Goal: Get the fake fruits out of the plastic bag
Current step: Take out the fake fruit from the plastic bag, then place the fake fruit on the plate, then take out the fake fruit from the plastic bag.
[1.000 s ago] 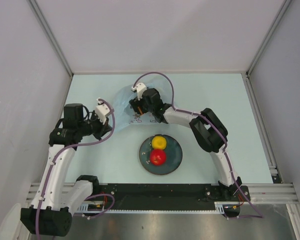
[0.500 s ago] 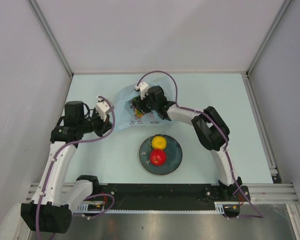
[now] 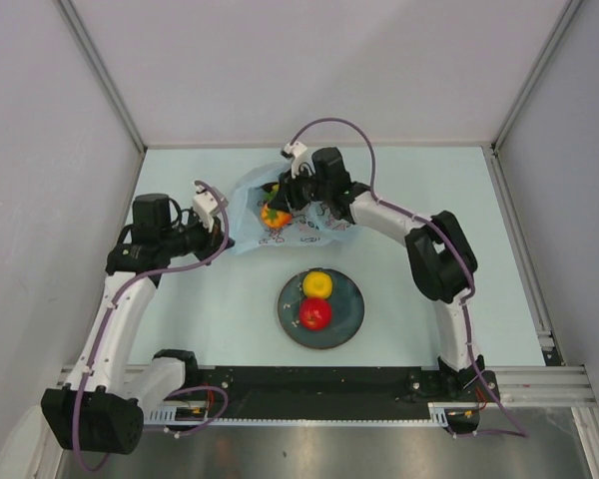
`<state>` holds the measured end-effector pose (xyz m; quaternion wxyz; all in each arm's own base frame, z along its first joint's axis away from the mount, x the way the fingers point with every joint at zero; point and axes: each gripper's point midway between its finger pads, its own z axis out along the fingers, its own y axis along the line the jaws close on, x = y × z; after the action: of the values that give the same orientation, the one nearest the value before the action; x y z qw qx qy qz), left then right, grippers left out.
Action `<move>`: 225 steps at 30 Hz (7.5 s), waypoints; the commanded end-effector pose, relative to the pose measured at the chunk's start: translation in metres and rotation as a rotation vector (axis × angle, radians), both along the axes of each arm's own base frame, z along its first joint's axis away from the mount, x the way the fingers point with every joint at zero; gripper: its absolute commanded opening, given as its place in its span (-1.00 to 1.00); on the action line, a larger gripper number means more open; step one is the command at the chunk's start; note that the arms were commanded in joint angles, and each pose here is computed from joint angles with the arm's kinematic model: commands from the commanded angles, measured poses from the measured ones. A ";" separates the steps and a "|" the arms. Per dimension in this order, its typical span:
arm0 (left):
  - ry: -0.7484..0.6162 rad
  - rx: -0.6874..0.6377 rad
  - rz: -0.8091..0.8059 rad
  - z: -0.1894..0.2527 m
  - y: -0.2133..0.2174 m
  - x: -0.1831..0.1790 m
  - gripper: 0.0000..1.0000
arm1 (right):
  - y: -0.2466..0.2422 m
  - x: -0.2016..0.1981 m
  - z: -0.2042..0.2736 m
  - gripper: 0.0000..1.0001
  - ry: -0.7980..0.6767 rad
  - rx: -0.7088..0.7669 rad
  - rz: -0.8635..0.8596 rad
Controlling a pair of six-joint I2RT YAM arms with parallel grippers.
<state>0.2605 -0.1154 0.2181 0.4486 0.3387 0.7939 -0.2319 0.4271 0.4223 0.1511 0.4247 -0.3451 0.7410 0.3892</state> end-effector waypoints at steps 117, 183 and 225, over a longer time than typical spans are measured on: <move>-0.031 -0.268 -0.106 0.067 -0.050 0.016 -1.00 | -0.142 0.120 0.050 0.73 -0.235 -0.344 -0.727; 0.038 -0.515 -0.139 0.150 -0.076 0.035 0.49 | -0.140 -0.008 0.100 -1.00 -0.055 -0.047 -0.167; 0.452 -0.385 0.073 0.016 -0.136 0.057 0.05 | -0.125 -0.047 0.119 -1.00 -0.288 -0.105 -0.210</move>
<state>0.3278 -0.2352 0.2281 0.3338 0.1404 0.8422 -0.3994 0.3828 0.2804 0.2248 0.4896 -0.3372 0.7705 0.2302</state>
